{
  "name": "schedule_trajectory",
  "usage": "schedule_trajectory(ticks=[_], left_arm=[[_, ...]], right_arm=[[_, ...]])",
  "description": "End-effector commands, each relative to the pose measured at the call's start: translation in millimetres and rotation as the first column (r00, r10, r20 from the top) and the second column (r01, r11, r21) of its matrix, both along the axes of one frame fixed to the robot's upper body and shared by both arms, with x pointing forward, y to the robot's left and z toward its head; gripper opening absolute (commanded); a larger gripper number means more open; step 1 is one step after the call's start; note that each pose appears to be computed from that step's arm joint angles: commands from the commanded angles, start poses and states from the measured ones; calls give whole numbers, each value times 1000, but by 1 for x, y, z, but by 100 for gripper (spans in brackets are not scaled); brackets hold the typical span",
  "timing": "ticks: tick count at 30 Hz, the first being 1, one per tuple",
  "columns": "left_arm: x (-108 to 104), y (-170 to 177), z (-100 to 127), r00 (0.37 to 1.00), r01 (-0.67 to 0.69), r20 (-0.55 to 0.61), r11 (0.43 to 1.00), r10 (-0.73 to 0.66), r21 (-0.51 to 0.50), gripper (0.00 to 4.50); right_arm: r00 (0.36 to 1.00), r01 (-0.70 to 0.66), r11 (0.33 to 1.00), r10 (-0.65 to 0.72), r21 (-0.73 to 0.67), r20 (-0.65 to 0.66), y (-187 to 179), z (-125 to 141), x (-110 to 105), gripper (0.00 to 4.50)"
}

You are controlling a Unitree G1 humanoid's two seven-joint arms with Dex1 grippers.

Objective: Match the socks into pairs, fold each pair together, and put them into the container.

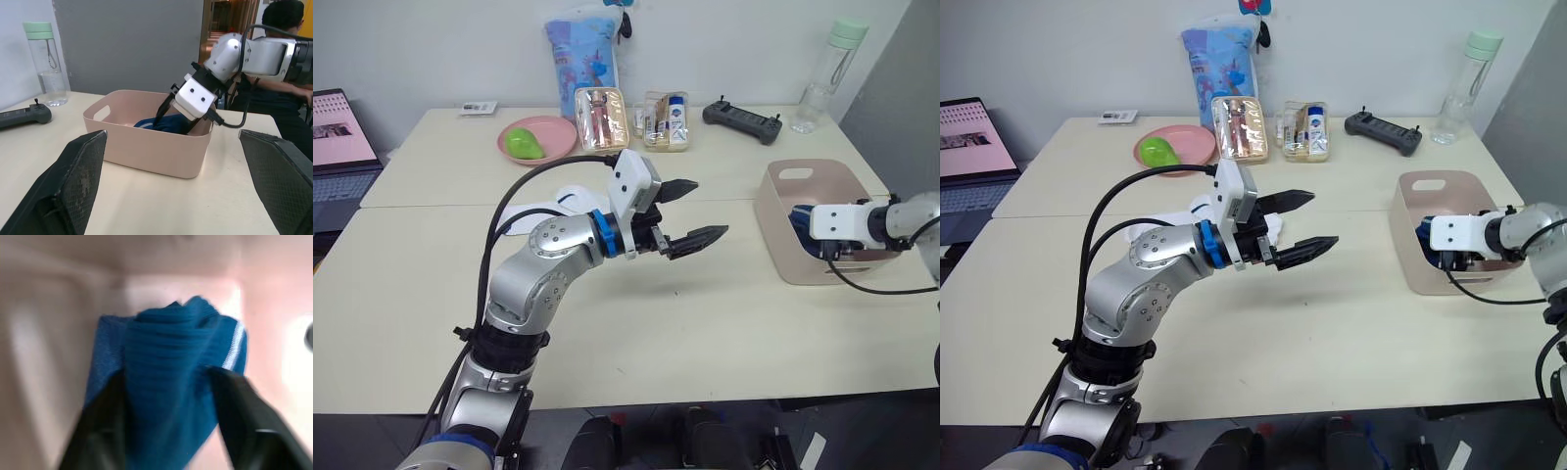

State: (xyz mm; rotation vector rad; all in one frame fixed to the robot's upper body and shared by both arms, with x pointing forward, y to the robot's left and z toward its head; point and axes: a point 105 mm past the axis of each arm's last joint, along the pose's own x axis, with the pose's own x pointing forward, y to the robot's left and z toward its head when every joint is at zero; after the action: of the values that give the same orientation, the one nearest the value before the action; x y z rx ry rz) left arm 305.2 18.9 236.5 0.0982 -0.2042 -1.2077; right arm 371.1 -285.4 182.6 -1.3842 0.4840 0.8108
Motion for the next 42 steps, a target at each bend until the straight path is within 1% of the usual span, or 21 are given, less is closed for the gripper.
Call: schedule_trajectory(ticks=[1,2,4,5,7,9,10,12,15,18,19,21,22,23,25,30,33,37,40,41,42], left_arm=[[-2,1,12,998,-3,57,1000,4,-24,450],[-1,0,12,998,-3,58,1000,5,-25,450],[-1,0,12,998,-2,58,1000,4,-28,450],[-1,0,12,998,-3,61,1000,5,-29,450],[-1,-2,11,998,2,64,1000,0,-29,450],[-3,-5,10,998,17,65,999,-15,-27,450],[-6,-8,10,997,31,66,999,-30,-23,450],[-9,-11,11,996,52,67,998,-50,-25,450],[-9,-14,14,996,55,72,998,-53,-26,450],[-10,-17,13,995,61,76,998,-60,-19,450],[-11,-17,13,996,62,73,998,-61,-19,450],[-11,-18,9,996,58,69,998,-58,-6,450],[-12,-18,7,996,57,67,998,-57,0,450],[-12,-17,6,996,56,66,998,-56,4,450],[-13,-16,5,997,53,62,999,-53,4,450],[-11,-12,4,998,34,58,999,-34,1,450],[-10,-7,0,999,19,50,1000,-19,15,450],[-5,9,-1,998,-26,52,999,24,35,450],[2,27,-1,995,-82,64,995,79,50,450],[4,32,-1,993,-102,71,993,98,53,450],[7,41,-3,989,-135,74,989,131,64,450]], right_arm=[[998,-7,1000,9,29,-62,-2,25,-14,386],[997,-12,999,15,44,-74,0,35,-17,420],[998,-12,997,16,70,-62,2,55,-18,420],[999,-5,998,7,64,-33,1,63,-15,420],[1000,15,998,-17,62,26,-3,70,-6,420],[997,44,996,-48,72,57,-8,69,1,420],[994,51,996,-58,79,90,-9,69,7,402],[992,64,994,-73,93,101,-9,59,13,358],[994,73,992,-81,103,75,-9,43,18,253],[994,84,993,-89,78,61,-11,28,21,137],[995,91,995,-93,35,33,-14,14,20,99],[993,109,994,-109,-3,-39,-19,-17,16,22],[992,111,994,-111,-18,-62,-21,-27,14,4],[991,110,994,-111,-23,-71,-21,-31,13,4],[991,123,992,-122,12,-58,-20,-32,16,4],[990,137,989,-136,55,-27,-20,-26,20,4],[991,127,984,-130,124,16,-17,0,22,4],[989,107,984,-120,140,84,-19,39,21,4],[979,76,987,-101,139,179,-14,66,24,64],[975,64,988,-92,142,204,-11,72,26,97],[968,29,981,-76,193,241,0,81,29,128]])
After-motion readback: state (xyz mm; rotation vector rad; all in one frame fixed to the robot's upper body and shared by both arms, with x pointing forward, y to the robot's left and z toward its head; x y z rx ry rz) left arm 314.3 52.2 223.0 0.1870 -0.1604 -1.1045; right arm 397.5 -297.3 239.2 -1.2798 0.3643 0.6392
